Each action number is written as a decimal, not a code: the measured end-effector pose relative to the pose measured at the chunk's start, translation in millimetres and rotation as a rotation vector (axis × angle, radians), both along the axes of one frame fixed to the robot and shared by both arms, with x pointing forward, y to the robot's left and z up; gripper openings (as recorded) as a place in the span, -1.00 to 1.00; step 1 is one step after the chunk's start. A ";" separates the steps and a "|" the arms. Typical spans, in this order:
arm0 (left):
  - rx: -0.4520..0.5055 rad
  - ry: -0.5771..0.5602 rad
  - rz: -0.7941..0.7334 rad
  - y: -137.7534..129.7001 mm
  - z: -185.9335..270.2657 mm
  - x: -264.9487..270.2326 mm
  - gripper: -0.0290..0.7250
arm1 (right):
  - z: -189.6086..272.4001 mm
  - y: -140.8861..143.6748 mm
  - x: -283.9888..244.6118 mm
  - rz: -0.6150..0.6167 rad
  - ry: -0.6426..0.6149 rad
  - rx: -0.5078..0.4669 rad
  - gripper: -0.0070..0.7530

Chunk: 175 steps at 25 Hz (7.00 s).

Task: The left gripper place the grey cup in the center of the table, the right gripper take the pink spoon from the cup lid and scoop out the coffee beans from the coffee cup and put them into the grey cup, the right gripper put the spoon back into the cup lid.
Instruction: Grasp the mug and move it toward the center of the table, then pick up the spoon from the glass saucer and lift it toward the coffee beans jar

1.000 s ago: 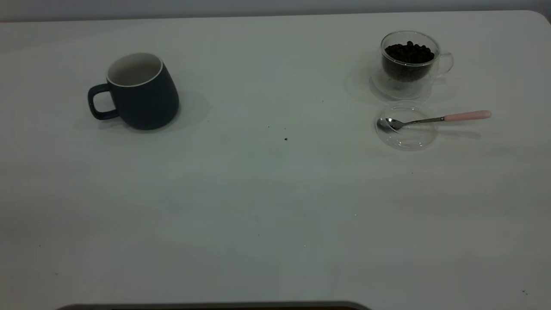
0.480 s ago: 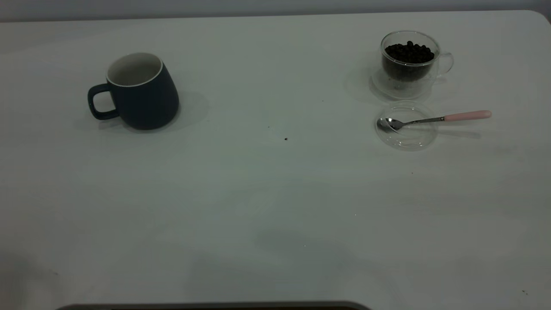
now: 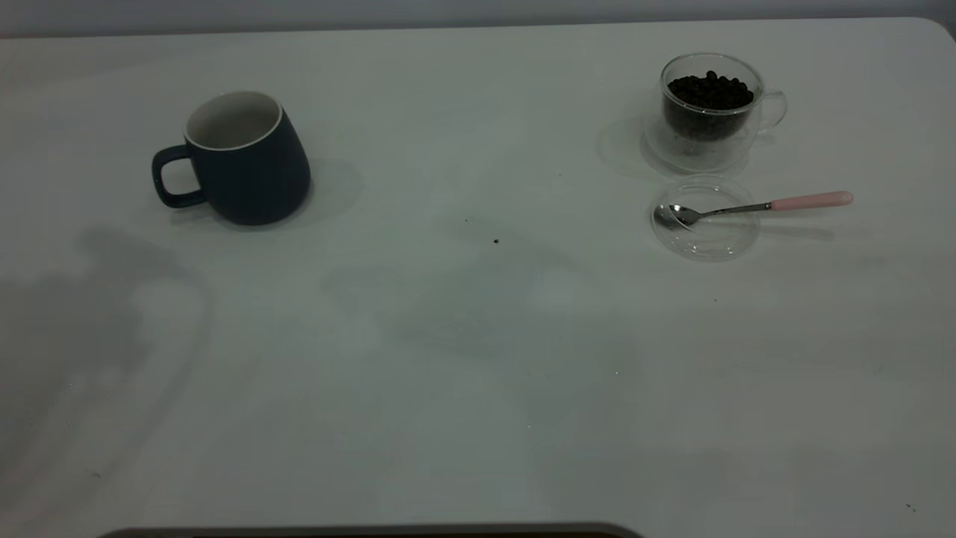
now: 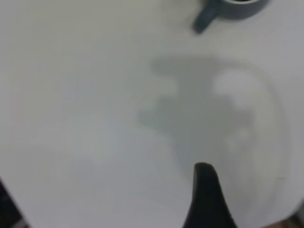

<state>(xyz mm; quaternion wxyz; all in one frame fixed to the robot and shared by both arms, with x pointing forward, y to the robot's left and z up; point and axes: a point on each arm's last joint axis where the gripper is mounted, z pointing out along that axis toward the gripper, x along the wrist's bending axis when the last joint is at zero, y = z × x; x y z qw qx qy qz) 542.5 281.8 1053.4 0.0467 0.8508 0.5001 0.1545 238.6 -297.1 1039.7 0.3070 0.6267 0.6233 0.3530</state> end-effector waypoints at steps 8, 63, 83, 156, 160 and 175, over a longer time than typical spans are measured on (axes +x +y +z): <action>0.164 0.111 -0.282 0.8 -58.9 61.2 0.59 | 0.0 0.0 0.0 0.000 0.000 0.000 0.43; 0.147 -0.144 -0.940 -182.0 -212.1 81.0 0.59 | 0.0 0.0 0.0 0.000 0.000 0.000 0.43; 0.020 -0.149 -0.226 -75.8 103.3 -84.7 0.59 | 0.0 0.0 0.0 0.000 0.000 0.000 0.43; -0.394 -0.492 0.294 14.8 -20.3 -312.5 0.59 | 0.0 0.0 0.0 0.000 0.000 0.000 0.43; -0.396 -0.492 0.301 14.9 -20.3 -312.5 0.59 | 0.0 0.0 0.0 0.000 0.000 0.000 0.43; -0.399 -0.562 0.344 14.5 -21.1 -320.6 0.59 | 0.0 0.0 0.0 0.000 0.000 0.000 0.43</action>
